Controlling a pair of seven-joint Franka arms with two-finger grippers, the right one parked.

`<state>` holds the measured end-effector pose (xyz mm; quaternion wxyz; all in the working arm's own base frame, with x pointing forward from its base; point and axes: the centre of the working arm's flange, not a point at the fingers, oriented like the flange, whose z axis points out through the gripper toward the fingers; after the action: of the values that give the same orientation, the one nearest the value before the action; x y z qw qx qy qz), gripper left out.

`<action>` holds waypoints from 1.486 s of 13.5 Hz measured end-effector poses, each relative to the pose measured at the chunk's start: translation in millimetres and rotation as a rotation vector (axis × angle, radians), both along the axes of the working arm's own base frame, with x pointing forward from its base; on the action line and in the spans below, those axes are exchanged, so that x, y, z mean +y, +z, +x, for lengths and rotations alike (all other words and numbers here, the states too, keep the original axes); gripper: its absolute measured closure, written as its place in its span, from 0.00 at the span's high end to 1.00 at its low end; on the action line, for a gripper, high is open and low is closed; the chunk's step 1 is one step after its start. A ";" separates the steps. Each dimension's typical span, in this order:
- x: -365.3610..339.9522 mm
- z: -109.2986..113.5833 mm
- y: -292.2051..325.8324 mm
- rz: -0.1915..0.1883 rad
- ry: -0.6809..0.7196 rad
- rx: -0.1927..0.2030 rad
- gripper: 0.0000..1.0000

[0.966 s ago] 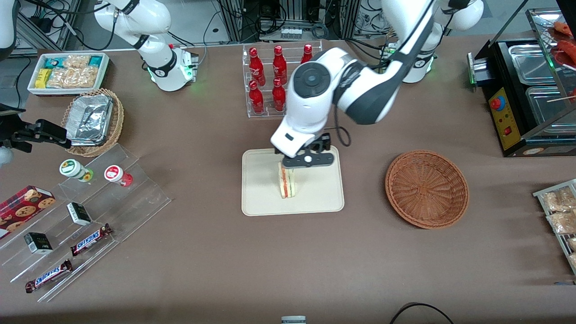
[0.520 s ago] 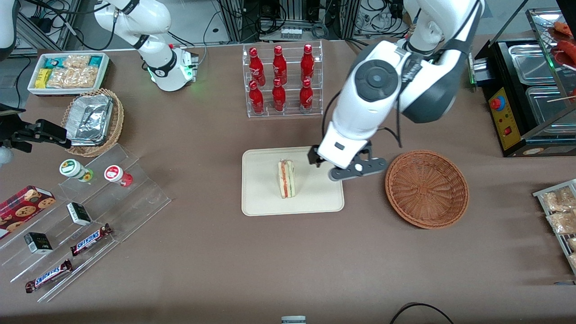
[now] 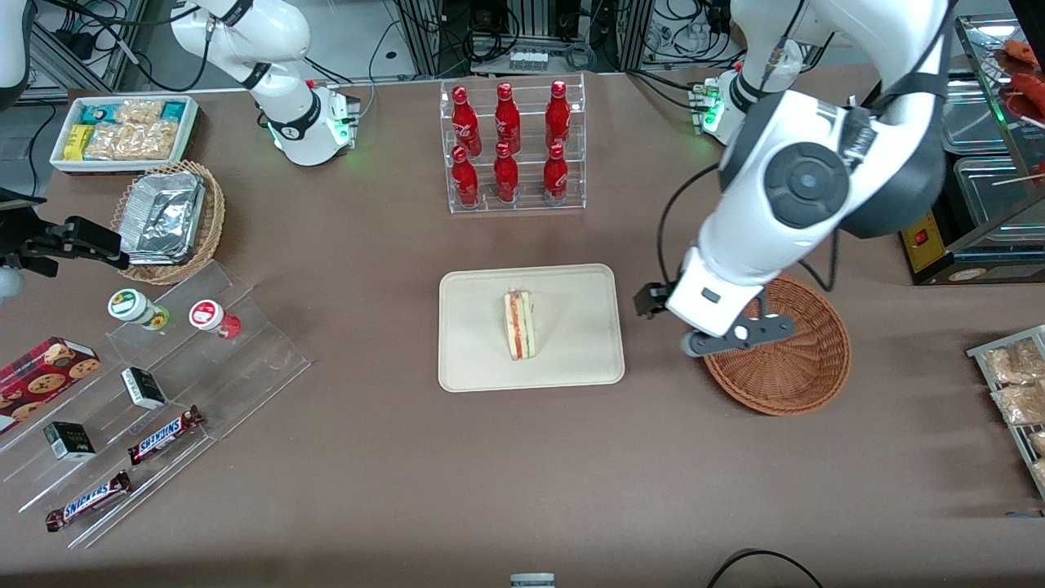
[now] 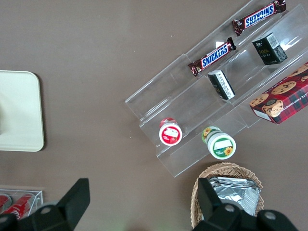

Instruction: Place sandwich from basket to tray

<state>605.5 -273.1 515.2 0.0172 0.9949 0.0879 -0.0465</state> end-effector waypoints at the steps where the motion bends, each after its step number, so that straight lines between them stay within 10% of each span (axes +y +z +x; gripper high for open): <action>1: 13.9 2.4 1.3 0.005 -0.008 0.015 1.00; 20: 240.0 -79.6 106.0 -0.017 -0.275 0.177 1.00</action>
<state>526.0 -33.1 621.2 0.0112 0.9894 -0.0482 -0.1365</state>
